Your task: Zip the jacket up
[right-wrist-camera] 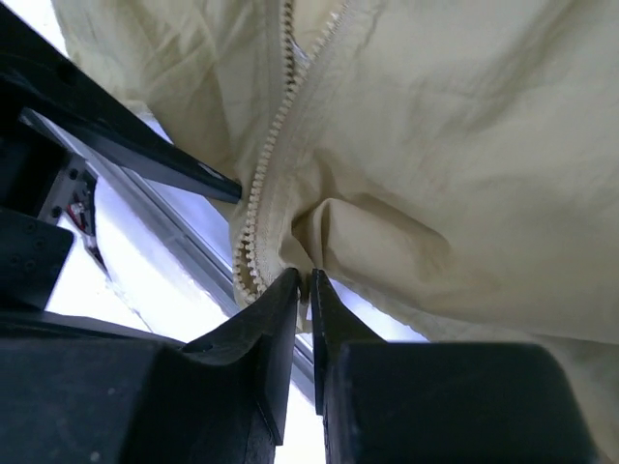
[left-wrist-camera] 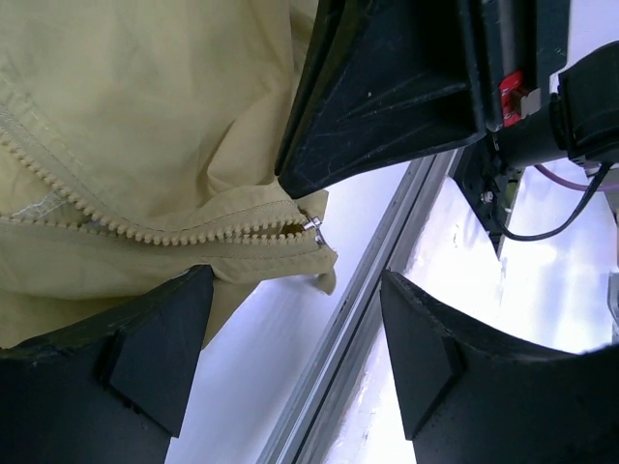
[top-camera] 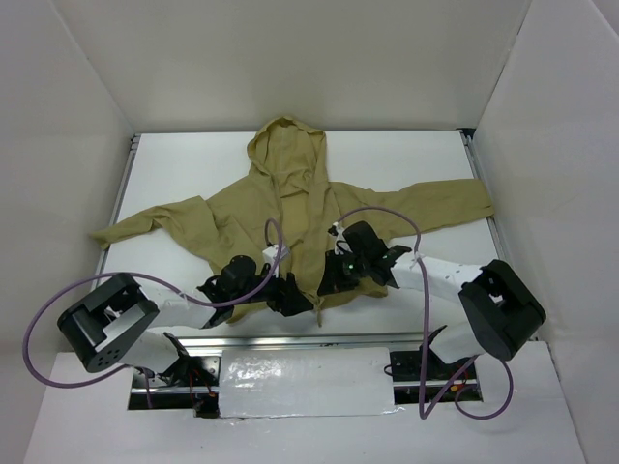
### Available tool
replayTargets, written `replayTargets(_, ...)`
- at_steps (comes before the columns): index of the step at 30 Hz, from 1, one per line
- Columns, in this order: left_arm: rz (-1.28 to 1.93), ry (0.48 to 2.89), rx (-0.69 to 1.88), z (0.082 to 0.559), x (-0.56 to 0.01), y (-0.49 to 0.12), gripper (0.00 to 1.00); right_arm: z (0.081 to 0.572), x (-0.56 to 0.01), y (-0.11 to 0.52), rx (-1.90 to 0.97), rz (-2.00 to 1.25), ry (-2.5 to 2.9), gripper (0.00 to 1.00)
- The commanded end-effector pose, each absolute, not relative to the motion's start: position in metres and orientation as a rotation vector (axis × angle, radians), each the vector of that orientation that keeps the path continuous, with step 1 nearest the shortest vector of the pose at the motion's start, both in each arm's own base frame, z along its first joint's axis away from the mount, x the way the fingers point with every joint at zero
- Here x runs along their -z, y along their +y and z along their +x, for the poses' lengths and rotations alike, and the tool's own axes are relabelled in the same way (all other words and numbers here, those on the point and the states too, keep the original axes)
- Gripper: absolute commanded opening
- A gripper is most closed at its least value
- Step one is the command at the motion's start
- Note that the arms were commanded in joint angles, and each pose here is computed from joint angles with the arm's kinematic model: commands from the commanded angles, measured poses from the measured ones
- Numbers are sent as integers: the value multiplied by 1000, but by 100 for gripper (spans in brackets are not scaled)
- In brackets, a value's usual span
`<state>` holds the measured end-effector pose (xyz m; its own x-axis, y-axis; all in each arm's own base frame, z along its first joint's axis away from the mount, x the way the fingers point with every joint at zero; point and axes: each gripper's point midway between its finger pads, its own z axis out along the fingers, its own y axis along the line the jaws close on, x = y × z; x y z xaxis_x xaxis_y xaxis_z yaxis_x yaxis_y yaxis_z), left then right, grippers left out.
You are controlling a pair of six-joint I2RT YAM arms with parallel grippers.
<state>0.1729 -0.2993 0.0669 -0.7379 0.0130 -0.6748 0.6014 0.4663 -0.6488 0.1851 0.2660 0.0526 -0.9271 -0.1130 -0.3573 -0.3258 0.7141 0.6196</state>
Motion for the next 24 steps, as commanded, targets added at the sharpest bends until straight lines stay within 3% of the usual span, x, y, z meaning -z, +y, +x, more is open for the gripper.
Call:
replayTargets(1,529,2033,1352,174,-86,-312,82,202,-76,284,-1084,-374,2526,18)
replayTargets(9,439,2122,1309,175,-67,-305,72,205,-92,278,-1071,-320,2473,26)
replayTargets(15,429,2103,1346,175,-68,-310,75,202,-95,278,-1087,-315,2467,26)
replayTargets(20,404,2102,1319,176,-72,-310,71,199,-105,269,-1055,-314,2427,42)
replayTargets(24,329,2120,1222,182,-80,-302,77,194,-100,263,-1032,-322,2437,48)
